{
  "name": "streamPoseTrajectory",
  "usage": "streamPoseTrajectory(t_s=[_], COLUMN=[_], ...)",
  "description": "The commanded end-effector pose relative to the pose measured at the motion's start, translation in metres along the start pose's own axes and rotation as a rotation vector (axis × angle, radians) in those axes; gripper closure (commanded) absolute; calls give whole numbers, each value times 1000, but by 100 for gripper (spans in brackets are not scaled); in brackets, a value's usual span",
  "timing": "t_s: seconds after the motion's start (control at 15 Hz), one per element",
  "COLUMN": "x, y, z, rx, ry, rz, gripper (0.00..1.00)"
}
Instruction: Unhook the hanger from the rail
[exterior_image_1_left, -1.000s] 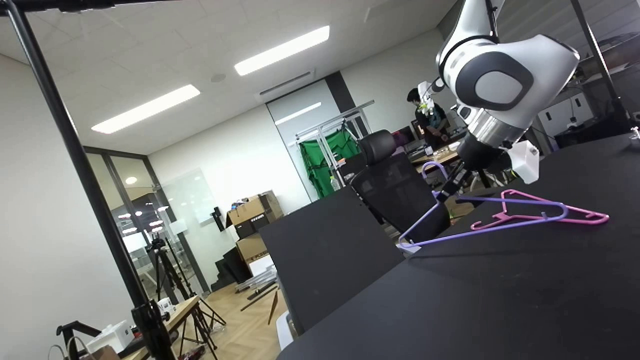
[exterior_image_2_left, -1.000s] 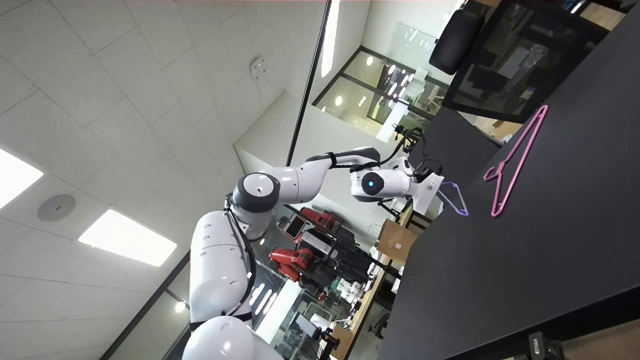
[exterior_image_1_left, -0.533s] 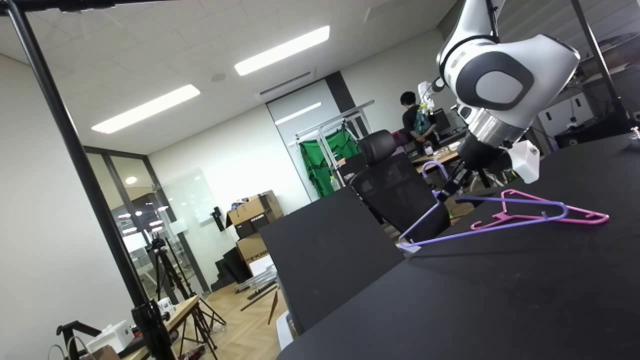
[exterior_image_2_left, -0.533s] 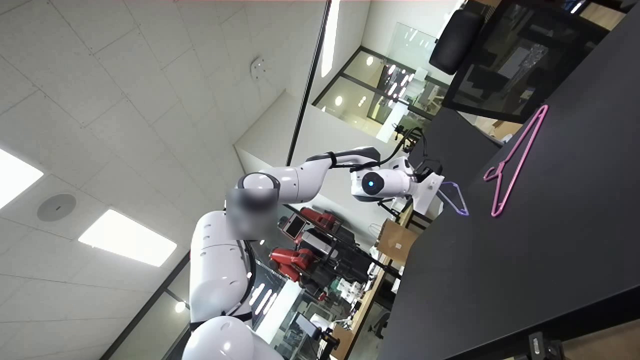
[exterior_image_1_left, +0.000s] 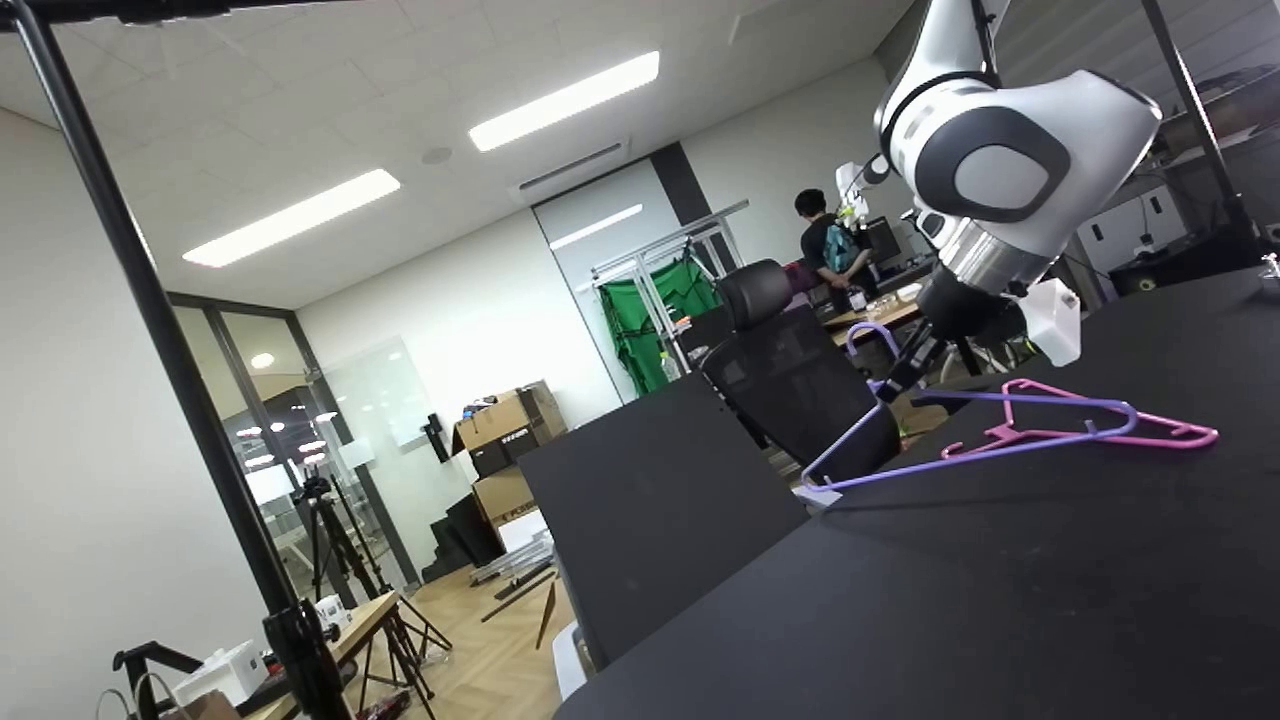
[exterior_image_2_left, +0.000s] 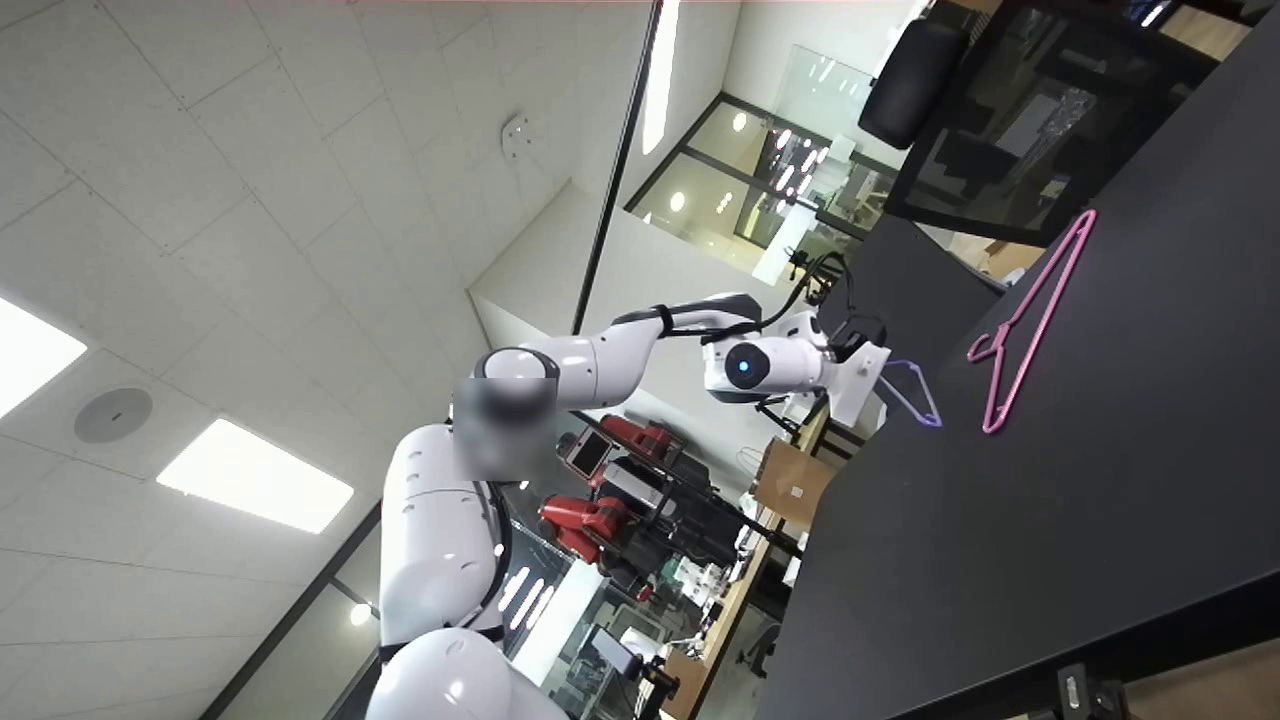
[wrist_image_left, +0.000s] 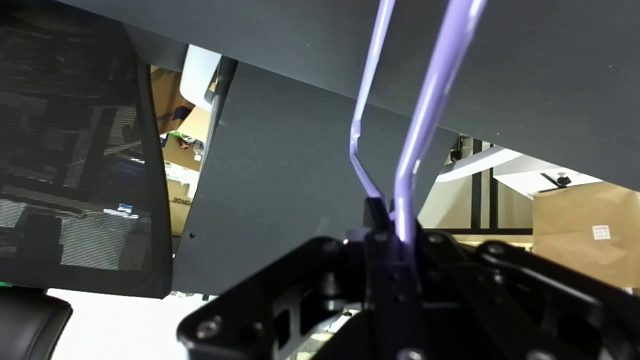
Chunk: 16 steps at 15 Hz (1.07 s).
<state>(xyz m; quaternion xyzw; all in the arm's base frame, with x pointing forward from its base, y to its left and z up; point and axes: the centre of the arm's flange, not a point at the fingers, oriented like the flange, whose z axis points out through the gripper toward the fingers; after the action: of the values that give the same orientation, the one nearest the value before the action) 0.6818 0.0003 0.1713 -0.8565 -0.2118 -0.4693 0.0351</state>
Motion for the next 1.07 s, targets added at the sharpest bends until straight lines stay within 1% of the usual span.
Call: streamPoseTrajectory(t_s=[0.0,0.2,0.33,0.47,0.8,0.93,1.0], x=[-7,-5,-6,-11,-38,-35,-33], y=[-9,-12,-18,-28,-57,-64,-66], z=[4,5,6,10,21,23,23], rx=[-69,-103,-112,-105,-84,-77,-69], ry=[33,55,57,47,2,9,5], rz=[-41,-65,-69,-68,-83,-92,-105], gripper=[98,98,98,98,98,98,69])
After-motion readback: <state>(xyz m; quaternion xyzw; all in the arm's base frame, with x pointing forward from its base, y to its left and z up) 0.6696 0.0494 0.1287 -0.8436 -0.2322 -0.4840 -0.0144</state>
